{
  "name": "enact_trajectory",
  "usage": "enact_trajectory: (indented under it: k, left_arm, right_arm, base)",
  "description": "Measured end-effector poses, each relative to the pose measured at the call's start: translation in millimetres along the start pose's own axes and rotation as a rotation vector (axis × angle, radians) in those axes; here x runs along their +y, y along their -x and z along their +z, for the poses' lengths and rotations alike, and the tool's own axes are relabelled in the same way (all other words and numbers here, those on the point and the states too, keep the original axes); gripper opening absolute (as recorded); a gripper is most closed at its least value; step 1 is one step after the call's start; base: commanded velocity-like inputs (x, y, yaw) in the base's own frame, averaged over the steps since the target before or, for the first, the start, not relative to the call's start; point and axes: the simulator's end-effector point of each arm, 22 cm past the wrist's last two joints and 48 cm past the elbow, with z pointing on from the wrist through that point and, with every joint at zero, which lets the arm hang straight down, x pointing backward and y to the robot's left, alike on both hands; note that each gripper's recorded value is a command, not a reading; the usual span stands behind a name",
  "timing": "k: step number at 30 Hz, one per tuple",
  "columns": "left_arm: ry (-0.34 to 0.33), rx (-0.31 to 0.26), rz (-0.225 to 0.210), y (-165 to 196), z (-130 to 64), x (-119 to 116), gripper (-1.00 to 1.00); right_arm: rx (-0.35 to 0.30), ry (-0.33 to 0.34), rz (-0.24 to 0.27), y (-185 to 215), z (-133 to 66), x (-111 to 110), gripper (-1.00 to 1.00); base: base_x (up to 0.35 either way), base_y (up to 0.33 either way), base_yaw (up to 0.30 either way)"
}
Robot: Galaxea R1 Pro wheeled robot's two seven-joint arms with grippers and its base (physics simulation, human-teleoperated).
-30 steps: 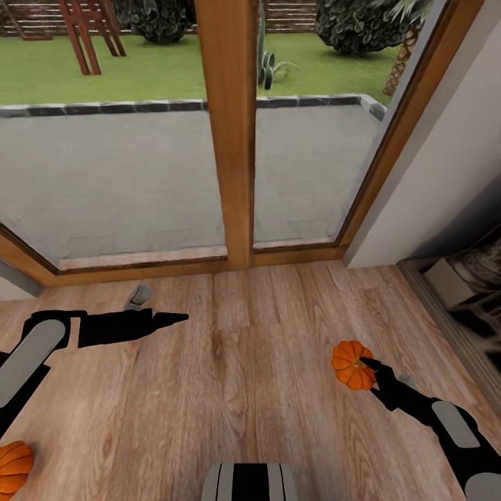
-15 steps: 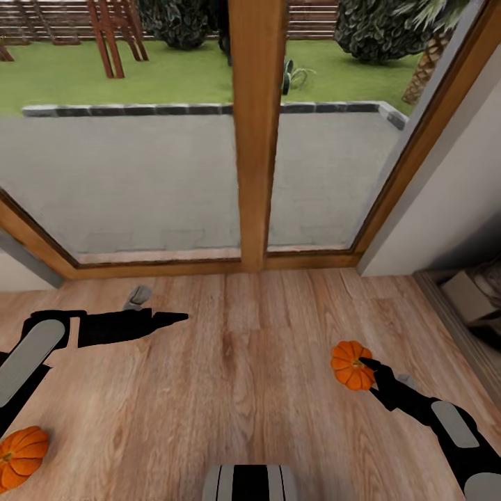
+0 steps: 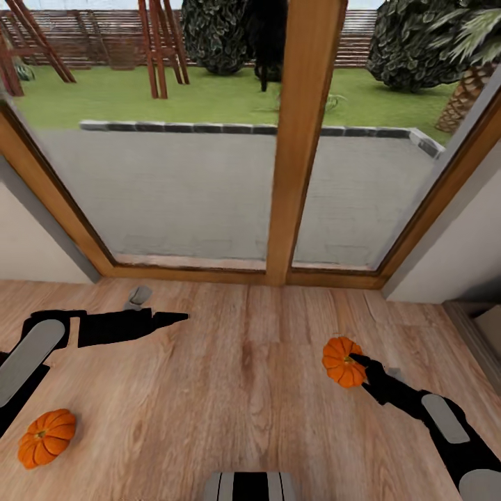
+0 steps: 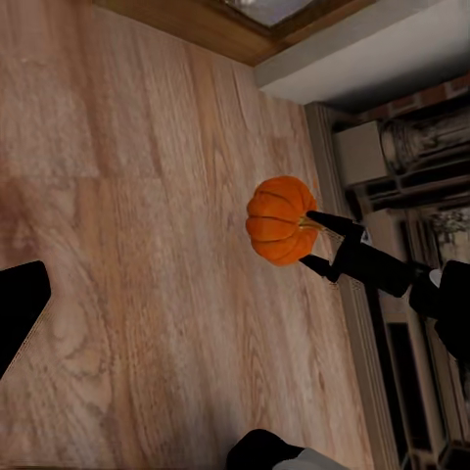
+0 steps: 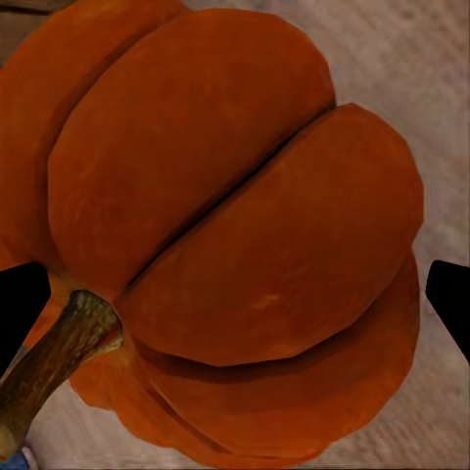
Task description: Place each of the two pumpkins and all three candles from the living room inside a cabinet in the living room (use any cabinet), then make sure every cabinet is closed, and position the cauldron so it is next to a table in the living room.
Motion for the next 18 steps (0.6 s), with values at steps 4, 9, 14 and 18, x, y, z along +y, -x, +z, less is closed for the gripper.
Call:
enact_trajectory:
  k: [4, 9, 14, 18]
  left_arm:
    - [0.0, -0.007, 0.002, 2, -2.0, -1, 1.0]
    - [0.003, -0.013, 0.002, 5, -4.8, -1, 1.0]
    - [0.012, -0.014, 0.004, 6, -6.6, 2, 1.0]
    - [0.016, -0.015, 0.004, 6, -7.4, 3, 1.0]
  right_arm:
    - [0.067, 0.07, -0.122, -22, 4.7, 46, -1.0]
    - [0.29, 0.156, -0.266, -94, -1.0, 117, -1.0]
    - [0.375, 0.092, -0.408, -126, -5.0, 124, -1.0]
    - [0.451, 0.117, -0.494, -156, -15.1, 147, -1.0]
  base:
    - [0.0, 0.0, 0.26]
    - [0.0, 0.0, 0.261]
    - [0.0, 0.0, 0.107]
    - [0.0, 0.0, 0.024]
